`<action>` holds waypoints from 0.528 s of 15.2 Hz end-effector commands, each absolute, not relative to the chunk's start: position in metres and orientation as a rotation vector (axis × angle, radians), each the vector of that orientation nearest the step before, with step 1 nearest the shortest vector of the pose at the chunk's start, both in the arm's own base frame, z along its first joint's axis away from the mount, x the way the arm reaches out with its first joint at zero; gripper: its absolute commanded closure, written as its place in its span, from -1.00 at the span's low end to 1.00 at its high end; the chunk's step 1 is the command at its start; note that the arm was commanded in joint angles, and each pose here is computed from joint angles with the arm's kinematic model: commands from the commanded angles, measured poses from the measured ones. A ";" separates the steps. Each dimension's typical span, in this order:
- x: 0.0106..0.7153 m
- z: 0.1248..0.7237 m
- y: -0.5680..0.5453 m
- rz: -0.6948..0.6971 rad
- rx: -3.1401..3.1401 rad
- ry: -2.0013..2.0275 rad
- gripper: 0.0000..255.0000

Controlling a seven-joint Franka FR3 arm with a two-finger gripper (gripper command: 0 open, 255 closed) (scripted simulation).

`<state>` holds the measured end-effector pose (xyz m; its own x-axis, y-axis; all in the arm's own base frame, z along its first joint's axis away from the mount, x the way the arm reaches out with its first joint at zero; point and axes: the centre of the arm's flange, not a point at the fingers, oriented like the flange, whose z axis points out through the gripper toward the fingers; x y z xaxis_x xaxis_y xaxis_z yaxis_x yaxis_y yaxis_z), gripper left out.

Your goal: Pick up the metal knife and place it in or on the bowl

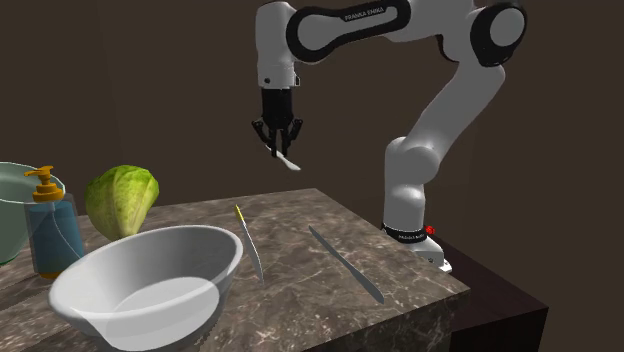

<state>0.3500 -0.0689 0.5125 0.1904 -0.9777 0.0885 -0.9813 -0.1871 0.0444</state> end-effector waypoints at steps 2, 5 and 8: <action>0.368 0.513 -0.038 0.061 2.351 -1.943 1.00; 0.388 0.514 -0.004 0.061 2.351 -1.943 1.00; 0.408 0.514 0.030 0.061 2.351 -1.943 1.00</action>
